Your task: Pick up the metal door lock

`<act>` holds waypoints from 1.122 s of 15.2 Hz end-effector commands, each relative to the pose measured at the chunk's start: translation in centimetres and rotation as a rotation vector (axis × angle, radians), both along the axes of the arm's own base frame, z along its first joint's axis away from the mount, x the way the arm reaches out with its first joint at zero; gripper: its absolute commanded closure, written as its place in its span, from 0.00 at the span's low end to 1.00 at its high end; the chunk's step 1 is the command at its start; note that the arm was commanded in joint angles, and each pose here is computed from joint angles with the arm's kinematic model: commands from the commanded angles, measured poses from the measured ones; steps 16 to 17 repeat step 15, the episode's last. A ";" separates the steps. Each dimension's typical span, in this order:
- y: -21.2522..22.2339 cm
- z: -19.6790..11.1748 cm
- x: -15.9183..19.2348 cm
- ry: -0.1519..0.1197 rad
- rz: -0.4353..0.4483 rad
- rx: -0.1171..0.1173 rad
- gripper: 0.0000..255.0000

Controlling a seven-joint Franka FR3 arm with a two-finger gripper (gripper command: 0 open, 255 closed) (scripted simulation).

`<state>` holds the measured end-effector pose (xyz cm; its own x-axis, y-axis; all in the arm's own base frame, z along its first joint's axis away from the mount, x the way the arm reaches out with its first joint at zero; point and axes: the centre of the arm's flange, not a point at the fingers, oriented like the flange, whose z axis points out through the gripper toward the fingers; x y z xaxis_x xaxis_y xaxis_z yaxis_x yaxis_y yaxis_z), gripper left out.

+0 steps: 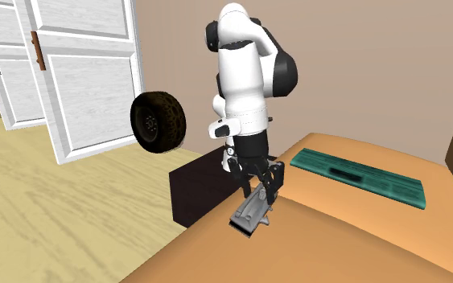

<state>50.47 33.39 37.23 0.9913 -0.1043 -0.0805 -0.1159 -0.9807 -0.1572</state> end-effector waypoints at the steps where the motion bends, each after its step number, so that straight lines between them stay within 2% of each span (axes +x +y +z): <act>1: 0.0 0.8 0.0 0.003 0.000 -0.001 1.00; 13: 0.0 7.2 0.0 0.003 0.000 -0.001 1.00; 17: 0.0 7.2 0.0 0.003 0.000 -0.001 1.00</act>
